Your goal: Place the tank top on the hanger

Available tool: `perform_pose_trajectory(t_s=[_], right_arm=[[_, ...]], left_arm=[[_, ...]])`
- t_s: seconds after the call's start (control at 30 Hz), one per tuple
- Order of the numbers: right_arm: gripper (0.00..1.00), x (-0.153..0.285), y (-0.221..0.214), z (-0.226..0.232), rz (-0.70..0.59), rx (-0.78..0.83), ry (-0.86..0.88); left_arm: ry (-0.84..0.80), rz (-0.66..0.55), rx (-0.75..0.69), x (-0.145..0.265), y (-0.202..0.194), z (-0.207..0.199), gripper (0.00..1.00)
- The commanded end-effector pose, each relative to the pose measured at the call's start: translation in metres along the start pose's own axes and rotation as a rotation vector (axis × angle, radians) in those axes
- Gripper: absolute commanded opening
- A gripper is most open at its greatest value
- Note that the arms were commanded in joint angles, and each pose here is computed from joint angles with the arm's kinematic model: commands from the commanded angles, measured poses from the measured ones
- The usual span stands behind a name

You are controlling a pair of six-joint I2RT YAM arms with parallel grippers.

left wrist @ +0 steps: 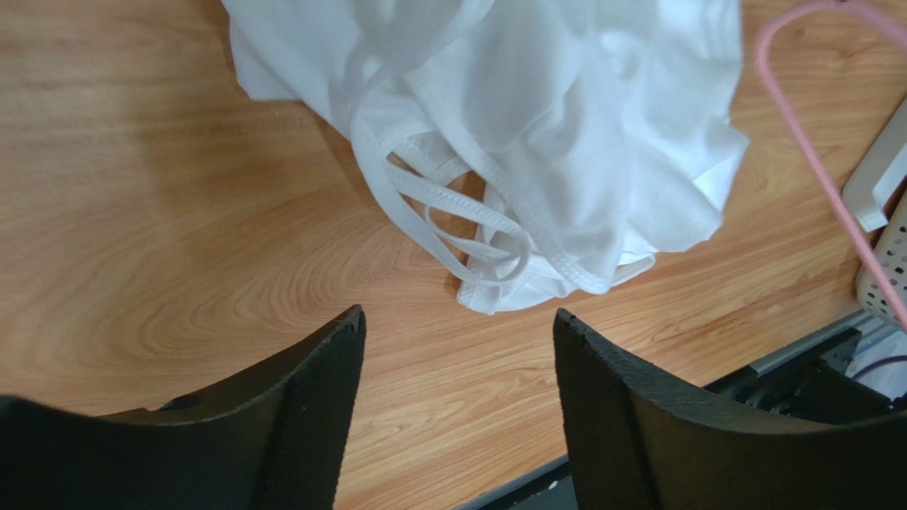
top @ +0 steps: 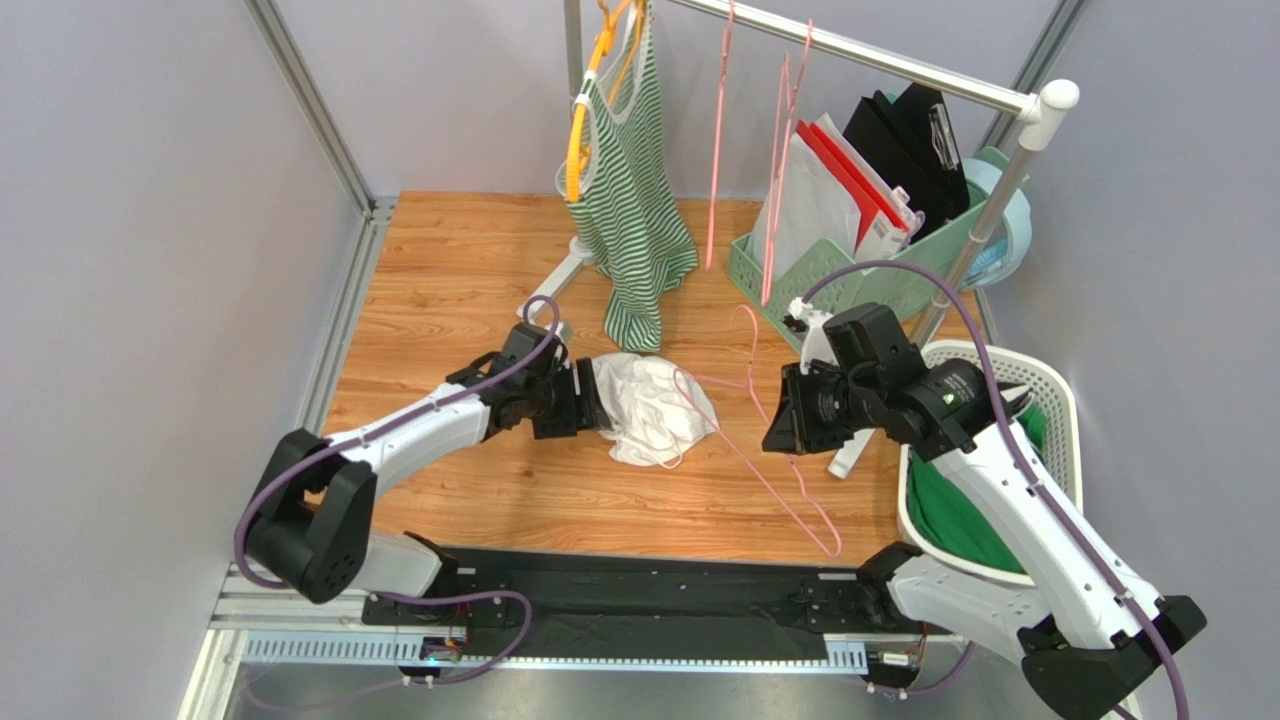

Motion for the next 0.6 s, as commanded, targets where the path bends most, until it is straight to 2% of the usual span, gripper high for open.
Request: perform_pose_trajectory(t_s=[0.0, 0.23, 0.37, 0.43, 0.5, 0.57], right_arm=[[0.00, 0.008, 0.020, 0.020, -0.075, 0.060, 0.082], [0.00, 0.005, 0.023, 0.024, -0.078, 0.062, 0.093], [0.00, 0.007, 0.023, 0.023, -0.086, 0.055, 0.087], [0.00, 0.008, 0.022, 0.022, -0.091, 0.052, 0.084], [0.00, 0.008, 0.021, 0.021, -0.093, 0.046, 0.081], [0.00, 0.009, 0.021, 0.021, -0.094, 0.046, 0.081]], left_arm=[[-0.125, -0.012, 0.176, -0.014, 0.004, -0.024, 0.68], [-0.081, 0.057, 0.241, -0.031, -0.004, -0.017, 0.65], [-0.069, 0.070, 0.242, -0.039, -0.006, -0.014, 0.55], [-0.052, 0.080, 0.236, -0.041, -0.007, -0.011, 0.55], [-0.045, 0.082, 0.235, -0.044, -0.007, -0.010, 0.51], [-0.049, 0.077, 0.229, -0.046, -0.006, -0.010, 0.35]])
Point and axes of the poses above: each gripper's point midway between its finger pads, its own x axis back along the fingers, its own z axis along the line the jaws close on, y = z × x, the point moved 1 cm from there along x, back along the fingers, and after that the axes turned 7 degrees about -x, right-handed, at the moved point
